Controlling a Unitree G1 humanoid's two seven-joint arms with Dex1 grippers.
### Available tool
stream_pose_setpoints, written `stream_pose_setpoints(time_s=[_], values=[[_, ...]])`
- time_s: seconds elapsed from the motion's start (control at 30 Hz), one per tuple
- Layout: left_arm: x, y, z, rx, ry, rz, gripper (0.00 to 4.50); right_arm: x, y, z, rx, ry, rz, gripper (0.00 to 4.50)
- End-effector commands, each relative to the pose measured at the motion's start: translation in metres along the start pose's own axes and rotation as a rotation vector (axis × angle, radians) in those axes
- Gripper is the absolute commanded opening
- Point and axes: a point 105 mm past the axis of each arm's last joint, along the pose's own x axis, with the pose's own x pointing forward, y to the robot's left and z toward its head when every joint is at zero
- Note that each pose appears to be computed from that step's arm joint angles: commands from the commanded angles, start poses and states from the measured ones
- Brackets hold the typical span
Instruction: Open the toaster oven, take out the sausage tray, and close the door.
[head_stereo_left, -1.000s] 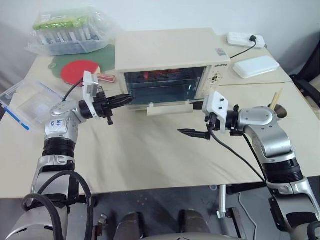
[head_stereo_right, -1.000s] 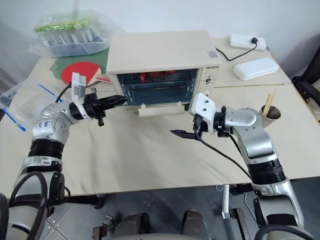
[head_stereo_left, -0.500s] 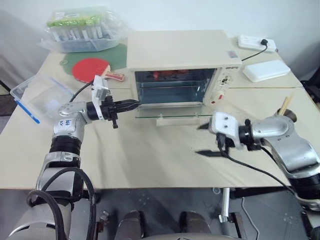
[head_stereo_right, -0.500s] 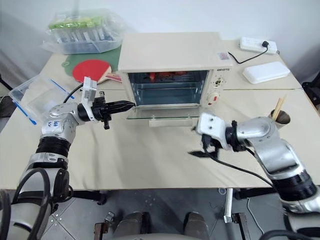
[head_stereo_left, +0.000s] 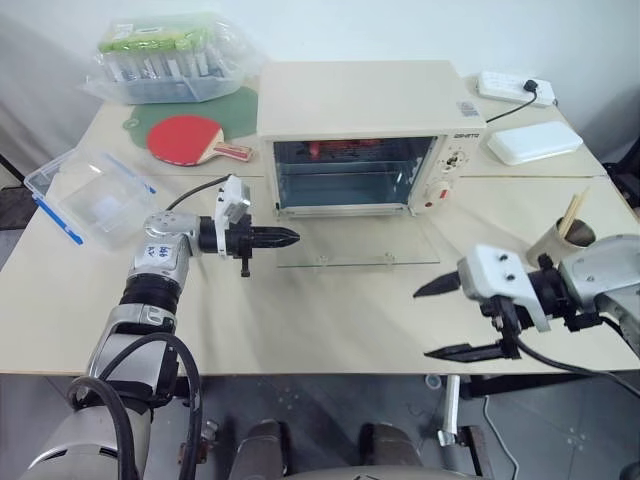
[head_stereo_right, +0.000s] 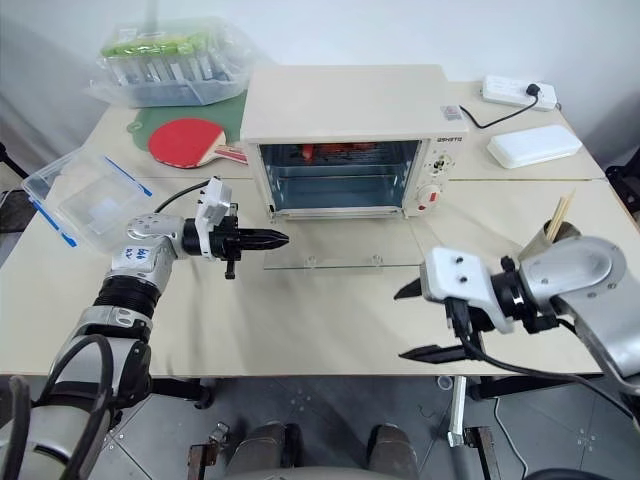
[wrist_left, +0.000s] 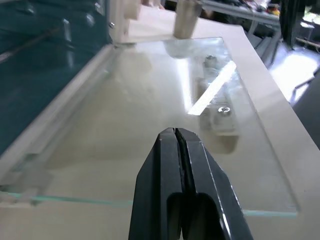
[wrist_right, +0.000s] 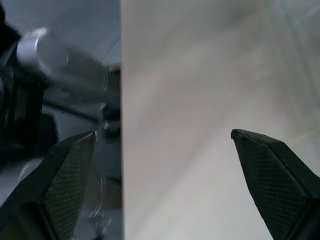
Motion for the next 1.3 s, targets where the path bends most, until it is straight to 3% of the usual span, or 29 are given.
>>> stream_pose_setpoints(time_s=[0.03, 0.27, 0.43, 0.73, 0.87, 1.0, 1.3], values=[[0.003, -0.001, 0.001, 0.047, 0.046, -0.029, 0.01, -0.009, -0.013, 0.027, -0.065, -0.090, -0.088, 4.50], [0.005, -0.004, -0.015, 0.081, 0.137, -0.034, 0.01, 0.007, -0.055, 0.055, -0.152, -0.162, -0.267, 4.50], [0.002, -0.006, -0.028, 0.110, 0.201, -0.023, 0.01, 0.037, -0.092, 0.050, -0.226, -0.102, -0.407, 4.50], [-0.009, -0.007, 0.007, 0.201, -0.142, 0.186, 0.01, 0.064, -0.172, 0.050, -0.409, 0.059, -0.799, 4.50], [-0.019, -0.015, 0.017, 0.210, -0.267, 0.280, 0.01, 0.071, -0.191, 0.053, -0.448, 0.078, -0.876, 4.50], [-0.042, -0.014, 0.035, 0.223, -0.475, 0.541, 0.01, 0.084, -0.208, 0.047, -0.516, 0.158, -0.919, 4.50], [-0.069, -0.050, 0.019, 0.125, -0.485, 0.726, 0.01, 0.106, -0.218, 0.039, -0.624, 0.264, -0.897, 4.50]])
